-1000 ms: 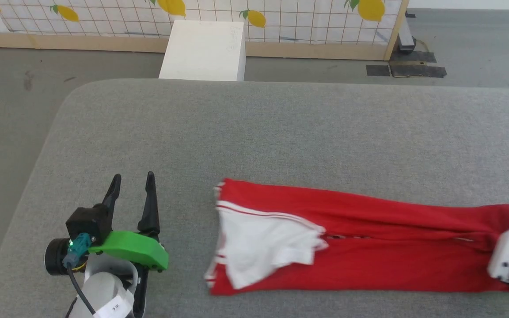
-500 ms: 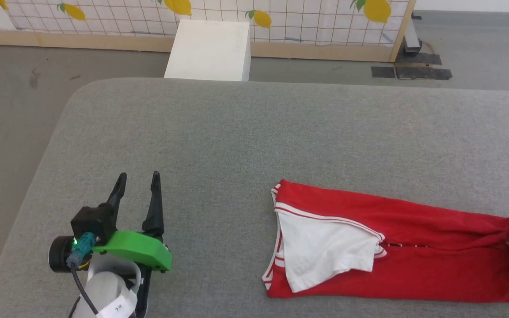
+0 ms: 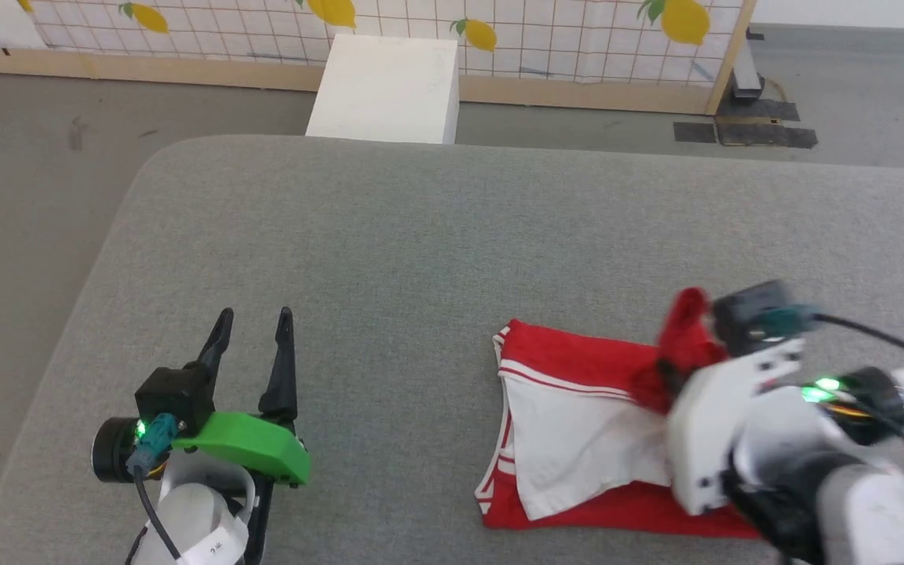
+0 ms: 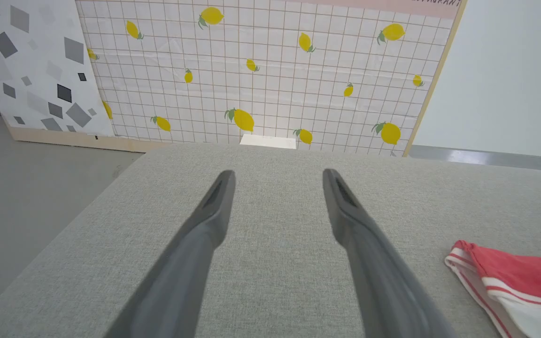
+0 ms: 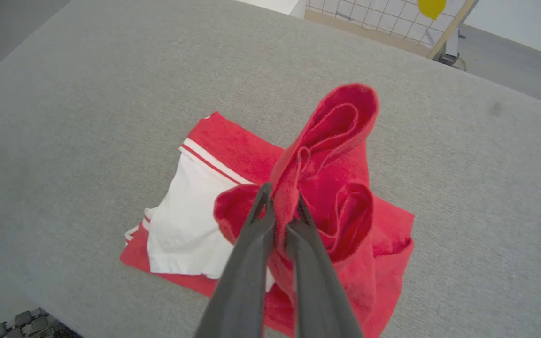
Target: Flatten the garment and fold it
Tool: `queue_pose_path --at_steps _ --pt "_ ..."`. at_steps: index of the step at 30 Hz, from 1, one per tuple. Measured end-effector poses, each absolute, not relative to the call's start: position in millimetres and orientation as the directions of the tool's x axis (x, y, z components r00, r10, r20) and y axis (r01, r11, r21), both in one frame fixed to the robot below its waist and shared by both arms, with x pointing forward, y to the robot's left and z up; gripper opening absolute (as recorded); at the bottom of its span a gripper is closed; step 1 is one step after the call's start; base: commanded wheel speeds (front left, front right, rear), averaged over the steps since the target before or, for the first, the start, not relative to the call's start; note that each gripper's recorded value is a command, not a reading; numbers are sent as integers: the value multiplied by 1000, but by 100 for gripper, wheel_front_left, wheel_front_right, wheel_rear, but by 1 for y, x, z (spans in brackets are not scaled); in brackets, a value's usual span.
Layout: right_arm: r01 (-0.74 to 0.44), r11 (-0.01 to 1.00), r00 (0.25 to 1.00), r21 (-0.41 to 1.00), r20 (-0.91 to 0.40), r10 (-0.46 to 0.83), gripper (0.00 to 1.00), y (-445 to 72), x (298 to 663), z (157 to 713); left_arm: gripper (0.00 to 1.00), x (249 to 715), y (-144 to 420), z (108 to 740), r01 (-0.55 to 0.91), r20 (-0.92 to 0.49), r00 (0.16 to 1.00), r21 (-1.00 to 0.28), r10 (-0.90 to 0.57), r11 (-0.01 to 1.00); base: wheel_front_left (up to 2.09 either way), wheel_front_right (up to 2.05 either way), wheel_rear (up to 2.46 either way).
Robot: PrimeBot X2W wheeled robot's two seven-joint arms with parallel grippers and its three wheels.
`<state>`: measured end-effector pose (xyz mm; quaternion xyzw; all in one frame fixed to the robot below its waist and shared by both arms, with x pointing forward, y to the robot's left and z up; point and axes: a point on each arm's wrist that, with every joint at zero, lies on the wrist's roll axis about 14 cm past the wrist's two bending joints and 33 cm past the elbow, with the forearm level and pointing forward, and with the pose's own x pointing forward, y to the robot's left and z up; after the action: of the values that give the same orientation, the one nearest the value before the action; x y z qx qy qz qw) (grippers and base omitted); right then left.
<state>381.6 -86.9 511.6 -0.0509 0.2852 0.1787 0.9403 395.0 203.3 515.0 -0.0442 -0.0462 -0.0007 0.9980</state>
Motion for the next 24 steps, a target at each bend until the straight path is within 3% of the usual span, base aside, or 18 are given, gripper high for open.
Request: queue_pose_path --at_steps 7,16,17,18,19,24 --pt "-559 828 644 46 -605 468 0 -17 381 476 100 397 206 514 -6 90 996 -91 14 996 0 0 0" --pt "-639 760 497 113 -694 521 0 16 378 422 100 400 209 513 -15 86 996 -99 24 995 0 0 0" --pt "-644 755 483 124 -699 527 20 18 376 418 100 400 209 513 -17 85 996 -99 26 995 0 0 0" --pt "-648 750 474 134 -700 534 47 21 375 416 100 400 210 513 -19 85 996 -100 27 995 0 0 0" --pt "-651 746 468 144 -697 543 100 23 374 416 100 399 210 512 -20 84 996 -100 28 995 0 0 0" --pt "-646 734 542 209 -551 634 100 37 387 448 100 400 209 515 -19 94 995 -105 29 994 0 0 0"
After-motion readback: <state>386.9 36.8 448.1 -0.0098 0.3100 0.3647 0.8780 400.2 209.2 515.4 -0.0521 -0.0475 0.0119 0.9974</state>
